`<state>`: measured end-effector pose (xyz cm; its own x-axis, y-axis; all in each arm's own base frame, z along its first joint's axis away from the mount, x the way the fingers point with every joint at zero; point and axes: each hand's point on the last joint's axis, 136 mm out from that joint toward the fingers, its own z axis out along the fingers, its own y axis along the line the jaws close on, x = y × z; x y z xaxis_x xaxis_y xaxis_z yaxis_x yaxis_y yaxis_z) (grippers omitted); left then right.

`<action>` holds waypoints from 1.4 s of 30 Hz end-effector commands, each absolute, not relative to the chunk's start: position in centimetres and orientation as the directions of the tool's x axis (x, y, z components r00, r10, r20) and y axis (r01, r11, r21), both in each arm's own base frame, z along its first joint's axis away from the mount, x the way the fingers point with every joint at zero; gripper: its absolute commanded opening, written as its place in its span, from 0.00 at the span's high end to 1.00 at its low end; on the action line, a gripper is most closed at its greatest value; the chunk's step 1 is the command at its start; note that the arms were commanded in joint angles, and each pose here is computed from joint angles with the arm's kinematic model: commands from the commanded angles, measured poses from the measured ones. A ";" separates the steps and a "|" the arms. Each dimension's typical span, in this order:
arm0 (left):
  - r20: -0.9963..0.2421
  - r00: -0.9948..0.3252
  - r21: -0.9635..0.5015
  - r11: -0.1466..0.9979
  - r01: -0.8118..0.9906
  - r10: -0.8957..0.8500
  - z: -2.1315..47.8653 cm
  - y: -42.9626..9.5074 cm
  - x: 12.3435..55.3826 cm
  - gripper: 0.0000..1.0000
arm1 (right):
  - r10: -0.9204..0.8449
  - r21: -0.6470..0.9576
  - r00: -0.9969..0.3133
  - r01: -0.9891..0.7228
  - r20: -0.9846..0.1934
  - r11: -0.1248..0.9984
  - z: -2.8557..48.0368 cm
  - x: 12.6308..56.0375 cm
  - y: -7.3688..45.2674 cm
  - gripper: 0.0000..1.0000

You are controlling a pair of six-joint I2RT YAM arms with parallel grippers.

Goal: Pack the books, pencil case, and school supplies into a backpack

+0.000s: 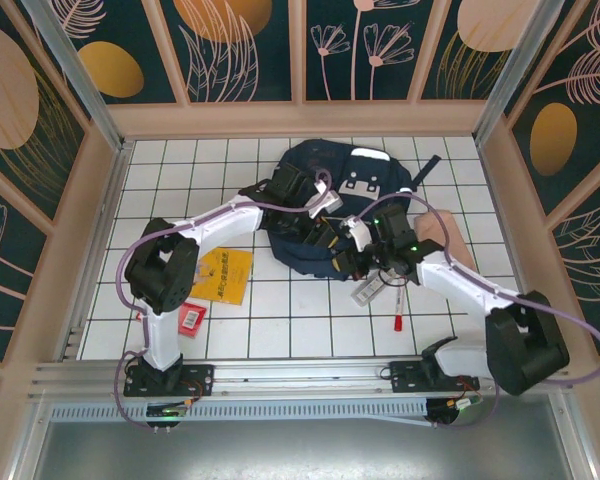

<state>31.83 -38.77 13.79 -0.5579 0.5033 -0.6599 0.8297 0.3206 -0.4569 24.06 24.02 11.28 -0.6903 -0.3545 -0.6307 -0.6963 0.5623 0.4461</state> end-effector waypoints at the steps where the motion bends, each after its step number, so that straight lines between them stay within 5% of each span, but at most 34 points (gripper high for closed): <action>1: -0.684 -0.649 -0.495 0.442 0.748 0.332 18.6 -38.1 34.2 0.66 | -0.319 0.561 -0.699 -0.709 -0.640 0.428 13.6 23.2 27.5 0.79; 3: -0.607 -0.731 -0.543 0.508 0.668 0.312 17.7 -36.5 33.3 0.63 | -0.331 0.608 -0.719 -0.694 -0.611 0.385 13.3 21.9 28.4 0.66; 7: -0.484 -0.839 -0.595 0.609 0.524 0.249 15.7 -34.0 31.1 0.62 | -0.409 0.549 -0.648 -0.762 -0.643 0.344 14.3 20.3 27.6 0.60; 12: -0.322 -0.935 -0.651 0.683 0.331 0.147 12.8 -31.9 27.9 0.63 | -0.588 0.138 -0.373 -0.904 -0.718 0.405 15.4 21.7 23.7 0.54; 17: -0.422 -0.899 -0.655 0.646 0.392 0.118 13.9 -32.6 26.4 0.61 | -0.726 -0.222 -0.114 -0.910 -0.678 0.351 14.3 23.8 20.9 0.43; 21: -0.493 -0.863 -0.644 0.622 0.445 0.108 13.9 -33.0 25.7 0.60 | -0.744 -0.366 0.032 -0.885 -0.667 0.290 14.2 25.2 21.3 0.38; 29: -0.540 -0.823 -0.616 0.584 0.529 0.176 12.7 -35.6 25.2 0.59 | -0.811 -0.446 0.001 -0.836 -0.585 0.320 10.9 29.2 20.6 0.37; 32: -0.554 -0.813 -0.610 0.577 0.543 0.179 12.5 -36.1 25.0 0.58 | -0.806 -0.422 0.016 -0.858 -0.591 0.293 10.3 29.0 21.3 0.47; 38: -0.555 -0.811 -0.595 0.594 0.541 0.182 11.9 -36.2 25.4 0.58 | -0.743 -0.419 0.079 -0.863 -0.665 0.282 12.2 28.2 22.5 0.95; 42: -0.538 -0.824 -0.591 0.618 0.519 0.178 11.0 -36.3 25.8 0.58 | -0.671 -0.400 0.095 -0.860 -0.735 0.316 14.7 28.2 22.3 1.00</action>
